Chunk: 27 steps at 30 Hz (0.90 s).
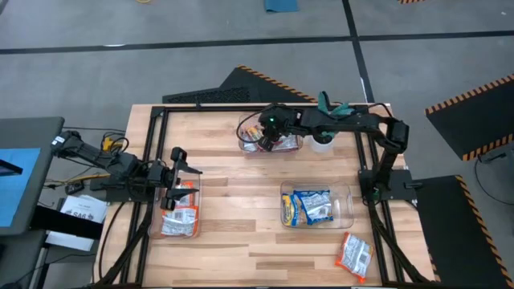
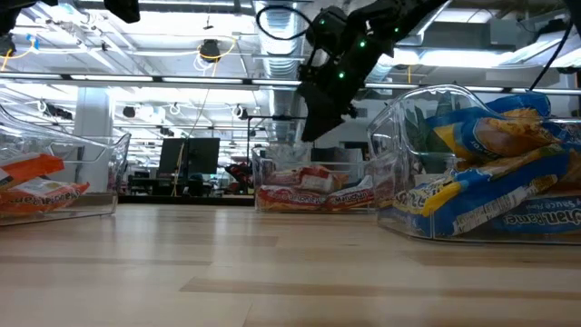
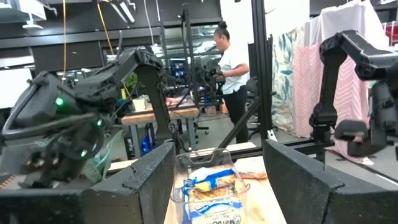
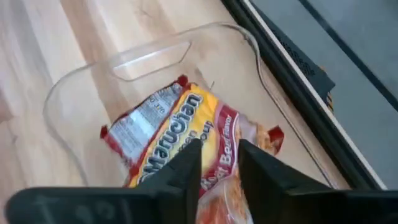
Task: Sort Maruchan noodles
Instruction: Put the red bag into the top transparent bin, then put the orange bag into the bottom left transparent bin
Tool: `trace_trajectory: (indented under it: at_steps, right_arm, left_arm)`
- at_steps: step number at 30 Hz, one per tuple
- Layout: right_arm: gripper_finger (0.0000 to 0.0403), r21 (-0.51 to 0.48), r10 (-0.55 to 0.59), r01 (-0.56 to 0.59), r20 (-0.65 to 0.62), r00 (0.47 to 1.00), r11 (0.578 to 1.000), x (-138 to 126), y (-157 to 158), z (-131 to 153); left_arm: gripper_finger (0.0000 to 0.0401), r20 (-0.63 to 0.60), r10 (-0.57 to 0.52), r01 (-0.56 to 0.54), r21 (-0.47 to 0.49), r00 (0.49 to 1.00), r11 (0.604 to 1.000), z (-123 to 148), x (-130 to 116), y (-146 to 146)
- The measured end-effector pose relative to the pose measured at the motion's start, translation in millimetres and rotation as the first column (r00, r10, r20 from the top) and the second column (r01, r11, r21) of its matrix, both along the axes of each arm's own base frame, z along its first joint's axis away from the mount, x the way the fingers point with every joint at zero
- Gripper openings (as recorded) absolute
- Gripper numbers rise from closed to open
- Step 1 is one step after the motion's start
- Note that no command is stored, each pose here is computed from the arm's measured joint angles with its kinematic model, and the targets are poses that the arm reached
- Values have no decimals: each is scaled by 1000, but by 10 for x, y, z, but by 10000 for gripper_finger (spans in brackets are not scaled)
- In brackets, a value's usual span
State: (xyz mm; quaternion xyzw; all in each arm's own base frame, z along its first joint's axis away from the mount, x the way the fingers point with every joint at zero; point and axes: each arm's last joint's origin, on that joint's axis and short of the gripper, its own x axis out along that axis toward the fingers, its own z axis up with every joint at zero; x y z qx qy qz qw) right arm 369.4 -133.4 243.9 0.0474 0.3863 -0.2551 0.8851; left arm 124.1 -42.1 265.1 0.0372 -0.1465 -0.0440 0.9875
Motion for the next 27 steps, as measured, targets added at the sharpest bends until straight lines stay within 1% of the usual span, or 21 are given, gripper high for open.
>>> trace_trajectory:
  at_steps: [3,7,11,15,18,23,27]
  right_arm:
    - [161,-23,17,-16,50,999,1000,-8,52,134]
    - [198,-36,21,-18,107,994,999,-102,118,362]
    - [223,-41,19,-12,176,984,999,-199,193,582]
    - [229,-51,32,-21,219,975,998,-273,255,733]
    - [229,-49,65,-54,253,965,997,-305,326,823]
    - [227,-40,122,-116,261,958,992,-281,463,843]
    - [227,-43,151,-145,260,954,989,-263,546,845]
  left_arm:
    - [228,-5,3,-3,11,1000,1000,-6,3,-1]
    - [228,-2,-3,3,5,1000,1000,-3,1,-2]
    - [228,-3,-7,7,-3,1000,1000,-3,1,-3]
    - [228,-3,-8,8,0,1000,1000,-3,2,-3]
    - [228,-4,-10,10,-7,1000,1000,-3,2,-3]
    - [228,-3,-15,15,-7,1000,1000,-3,1,-5]
    - [228,0,-46,46,3,999,999,-2,0,-14]
